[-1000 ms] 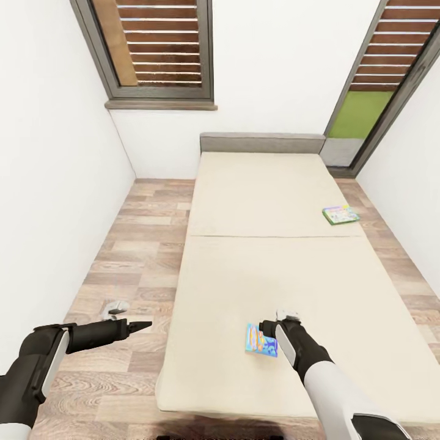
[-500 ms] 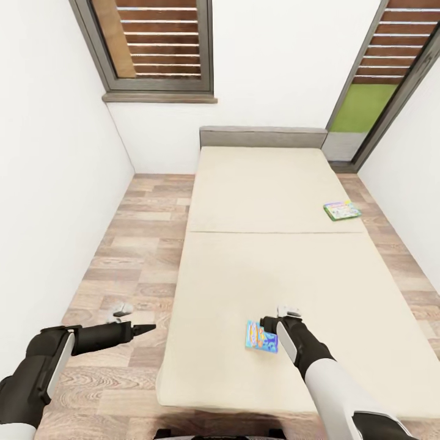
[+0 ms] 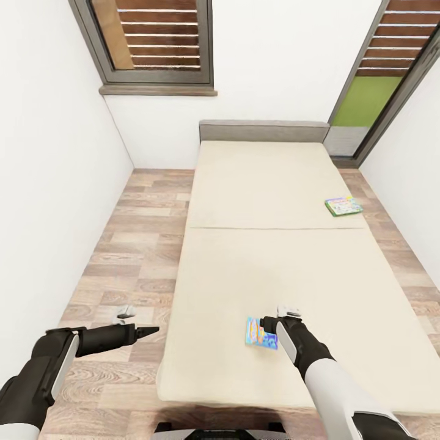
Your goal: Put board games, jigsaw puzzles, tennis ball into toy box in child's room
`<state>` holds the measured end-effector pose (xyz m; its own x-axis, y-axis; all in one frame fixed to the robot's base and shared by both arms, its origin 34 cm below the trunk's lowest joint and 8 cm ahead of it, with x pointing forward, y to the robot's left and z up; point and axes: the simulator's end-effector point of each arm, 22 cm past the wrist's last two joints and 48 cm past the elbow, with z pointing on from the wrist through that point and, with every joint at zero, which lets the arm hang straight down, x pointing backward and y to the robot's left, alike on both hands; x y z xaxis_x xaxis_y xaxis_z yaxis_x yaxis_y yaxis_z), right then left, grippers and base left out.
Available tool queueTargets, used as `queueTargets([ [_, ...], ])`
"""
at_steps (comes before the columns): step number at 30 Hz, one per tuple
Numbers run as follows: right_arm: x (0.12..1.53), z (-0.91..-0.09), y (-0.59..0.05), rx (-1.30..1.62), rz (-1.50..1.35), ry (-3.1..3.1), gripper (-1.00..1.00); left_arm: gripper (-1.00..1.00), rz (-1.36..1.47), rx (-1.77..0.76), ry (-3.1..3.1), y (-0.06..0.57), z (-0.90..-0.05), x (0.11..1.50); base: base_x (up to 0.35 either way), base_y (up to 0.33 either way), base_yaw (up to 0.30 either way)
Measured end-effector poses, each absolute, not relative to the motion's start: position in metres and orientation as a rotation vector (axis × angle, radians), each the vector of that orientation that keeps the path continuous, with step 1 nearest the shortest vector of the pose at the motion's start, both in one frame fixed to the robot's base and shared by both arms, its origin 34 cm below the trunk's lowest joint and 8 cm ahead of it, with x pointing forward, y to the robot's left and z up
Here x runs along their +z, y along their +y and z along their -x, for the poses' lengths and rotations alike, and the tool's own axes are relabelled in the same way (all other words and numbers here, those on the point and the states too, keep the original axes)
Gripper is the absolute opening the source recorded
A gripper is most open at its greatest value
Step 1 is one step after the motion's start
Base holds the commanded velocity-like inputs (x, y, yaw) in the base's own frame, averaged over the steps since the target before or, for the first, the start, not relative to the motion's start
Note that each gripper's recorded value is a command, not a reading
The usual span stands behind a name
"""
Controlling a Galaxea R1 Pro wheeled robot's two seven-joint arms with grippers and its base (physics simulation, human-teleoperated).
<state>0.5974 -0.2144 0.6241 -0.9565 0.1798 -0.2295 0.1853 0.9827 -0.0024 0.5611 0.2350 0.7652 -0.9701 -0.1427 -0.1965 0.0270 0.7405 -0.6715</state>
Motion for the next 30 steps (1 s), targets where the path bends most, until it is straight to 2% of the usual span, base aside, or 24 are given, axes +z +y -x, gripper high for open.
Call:
queueTargets([
  [18, 0.617, -0.599, -0.206, -0.027, -0.26, 2.907, 1.0, 1.0, 0.099, -1.062, 2.719, 0.233, -0.557, 0.756, 0.0, 0.0, 0.0],
  [30, 0.681, -0.721, -0.2, 0.031, -0.23, 2.853, 1.0, 1.0, 0.106, -1.06, 2.741, 0.234, -0.552, 0.746, 0.0, 0.0, 0.0],
])
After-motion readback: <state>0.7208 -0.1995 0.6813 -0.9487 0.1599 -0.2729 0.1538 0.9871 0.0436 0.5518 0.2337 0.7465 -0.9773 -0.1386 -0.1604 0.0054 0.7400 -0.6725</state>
